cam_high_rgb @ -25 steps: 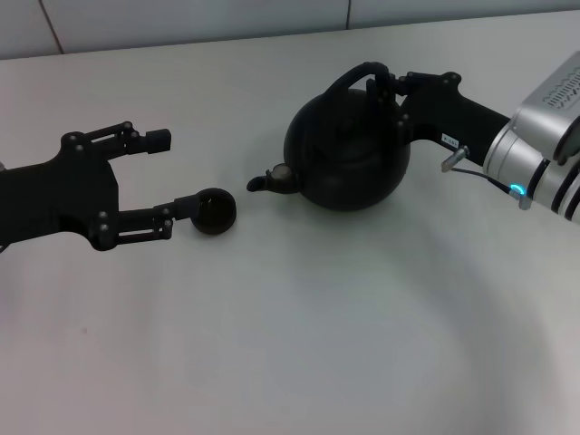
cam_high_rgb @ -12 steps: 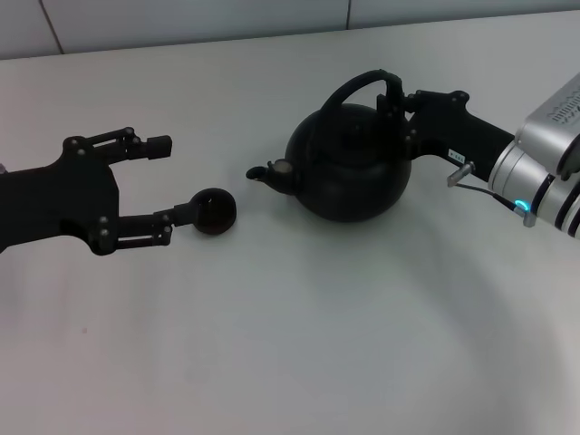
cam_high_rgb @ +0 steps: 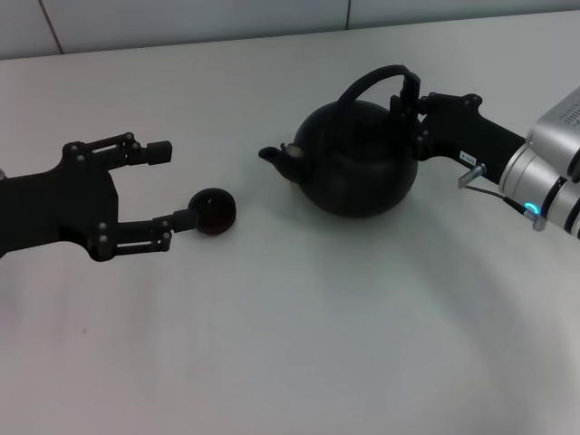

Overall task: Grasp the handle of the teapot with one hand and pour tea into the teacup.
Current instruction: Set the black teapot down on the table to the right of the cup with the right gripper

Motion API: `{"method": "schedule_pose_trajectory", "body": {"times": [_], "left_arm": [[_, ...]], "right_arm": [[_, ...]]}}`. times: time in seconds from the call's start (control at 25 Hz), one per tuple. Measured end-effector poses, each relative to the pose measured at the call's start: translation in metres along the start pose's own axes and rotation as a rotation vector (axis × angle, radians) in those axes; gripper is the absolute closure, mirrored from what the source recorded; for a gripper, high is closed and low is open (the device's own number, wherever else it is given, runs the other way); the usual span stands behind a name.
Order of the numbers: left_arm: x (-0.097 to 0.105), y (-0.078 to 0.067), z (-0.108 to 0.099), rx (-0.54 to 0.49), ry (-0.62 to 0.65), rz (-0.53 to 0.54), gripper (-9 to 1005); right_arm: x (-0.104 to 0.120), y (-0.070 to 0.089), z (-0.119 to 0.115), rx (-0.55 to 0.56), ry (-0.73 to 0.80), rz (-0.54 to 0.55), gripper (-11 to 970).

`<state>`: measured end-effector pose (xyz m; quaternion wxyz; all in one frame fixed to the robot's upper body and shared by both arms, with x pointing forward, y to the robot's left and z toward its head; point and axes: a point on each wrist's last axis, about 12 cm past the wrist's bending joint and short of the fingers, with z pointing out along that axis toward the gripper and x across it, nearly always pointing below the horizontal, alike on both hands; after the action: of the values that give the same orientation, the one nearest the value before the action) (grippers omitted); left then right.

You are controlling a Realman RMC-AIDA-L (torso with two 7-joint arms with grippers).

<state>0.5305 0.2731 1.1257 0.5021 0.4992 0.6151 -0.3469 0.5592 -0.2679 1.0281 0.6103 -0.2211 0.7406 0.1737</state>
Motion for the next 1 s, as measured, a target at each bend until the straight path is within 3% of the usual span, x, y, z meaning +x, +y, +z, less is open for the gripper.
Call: {"method": "schedule_pose_trajectory", "body": {"times": [0.32, 0.56, 1.0], "left_arm": [[-0.001, 0.0013, 0.0002, -0.002, 0.0, 0.006, 187], [-0.0017, 0.0026, 0.0007, -0.006, 0.001, 0.009, 187], [-0.0023, 0.0035, 0.0011, -0.016, -0.006, 0.006, 187]], "right_arm": [[0.001, -0.0007, -0.0029, 0.004, -0.003, 0.007, 844], [-0.0019, -0.002, -0.0014, 0.004, -0.009, -0.008, 655], [-0.0087, -0.0037, -0.0027, 0.0, -0.044, -0.03, 621]]}}
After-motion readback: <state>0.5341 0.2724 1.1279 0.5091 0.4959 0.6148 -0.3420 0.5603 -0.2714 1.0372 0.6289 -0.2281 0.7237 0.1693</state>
